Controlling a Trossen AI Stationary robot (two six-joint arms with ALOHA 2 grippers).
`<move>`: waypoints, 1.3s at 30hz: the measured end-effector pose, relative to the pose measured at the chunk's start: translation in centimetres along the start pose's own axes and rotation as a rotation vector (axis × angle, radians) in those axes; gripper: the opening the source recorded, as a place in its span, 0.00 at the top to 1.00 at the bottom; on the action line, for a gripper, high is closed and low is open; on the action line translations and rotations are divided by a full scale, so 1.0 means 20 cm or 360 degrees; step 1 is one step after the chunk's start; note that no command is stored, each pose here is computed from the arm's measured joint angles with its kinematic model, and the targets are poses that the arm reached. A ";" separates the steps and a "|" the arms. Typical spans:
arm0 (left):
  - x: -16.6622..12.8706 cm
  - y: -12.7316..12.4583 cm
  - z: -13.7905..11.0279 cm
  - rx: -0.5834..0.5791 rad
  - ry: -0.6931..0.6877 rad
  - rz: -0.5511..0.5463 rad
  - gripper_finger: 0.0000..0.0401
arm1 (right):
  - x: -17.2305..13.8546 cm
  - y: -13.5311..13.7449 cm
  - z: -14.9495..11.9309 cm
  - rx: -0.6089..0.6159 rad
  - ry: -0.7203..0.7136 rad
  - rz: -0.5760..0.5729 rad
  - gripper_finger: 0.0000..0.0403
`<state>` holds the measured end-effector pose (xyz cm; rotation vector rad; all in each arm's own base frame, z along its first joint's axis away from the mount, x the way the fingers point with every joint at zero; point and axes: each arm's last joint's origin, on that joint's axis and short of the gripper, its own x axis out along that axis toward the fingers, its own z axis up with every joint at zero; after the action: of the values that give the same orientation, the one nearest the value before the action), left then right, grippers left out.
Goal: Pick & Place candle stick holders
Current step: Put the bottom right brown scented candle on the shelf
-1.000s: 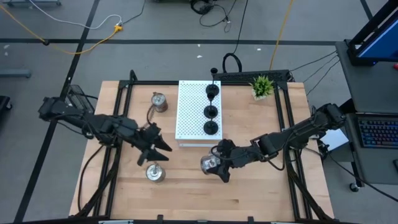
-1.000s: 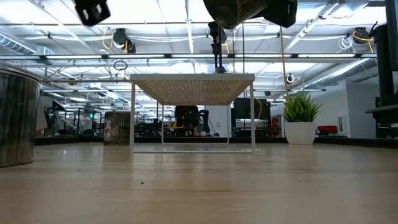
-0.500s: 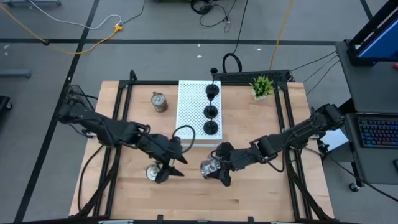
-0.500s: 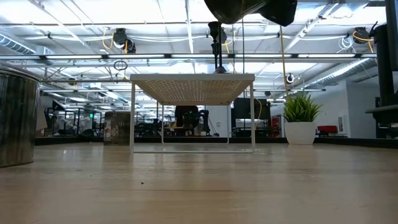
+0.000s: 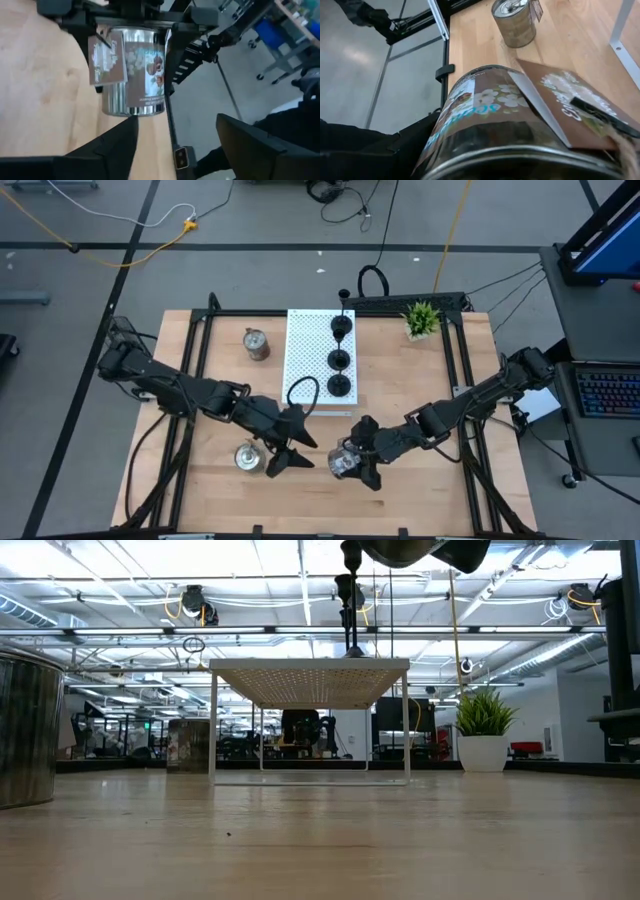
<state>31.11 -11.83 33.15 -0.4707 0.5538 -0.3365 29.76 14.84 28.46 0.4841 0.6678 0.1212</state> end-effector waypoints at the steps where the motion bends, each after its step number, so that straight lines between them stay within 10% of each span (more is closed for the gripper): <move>1: 0.00 -0.01 0.00 -0.0026 -0.0010 -0.0010 0.29 | 0.00 0.00 0.00 -0.0008 0.0009 -0.0004 0.13; 9: 0.13 0.01 -0.03 -0.0088 -0.0057 0.0019 0.02 | 0.00 -0.01 -0.01 -0.0058 0.0049 -0.0005 0.13; 39: 0.30 0.12 -0.04 -0.0247 -0.0018 -0.0086 0.00 | -0.01 0.06 0.00 0.0003 0.0072 0.0279 0.13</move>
<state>35.88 -12.60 28.82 -0.6380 0.5593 -0.3437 29.70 15.80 29.07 0.5428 0.6693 0.2972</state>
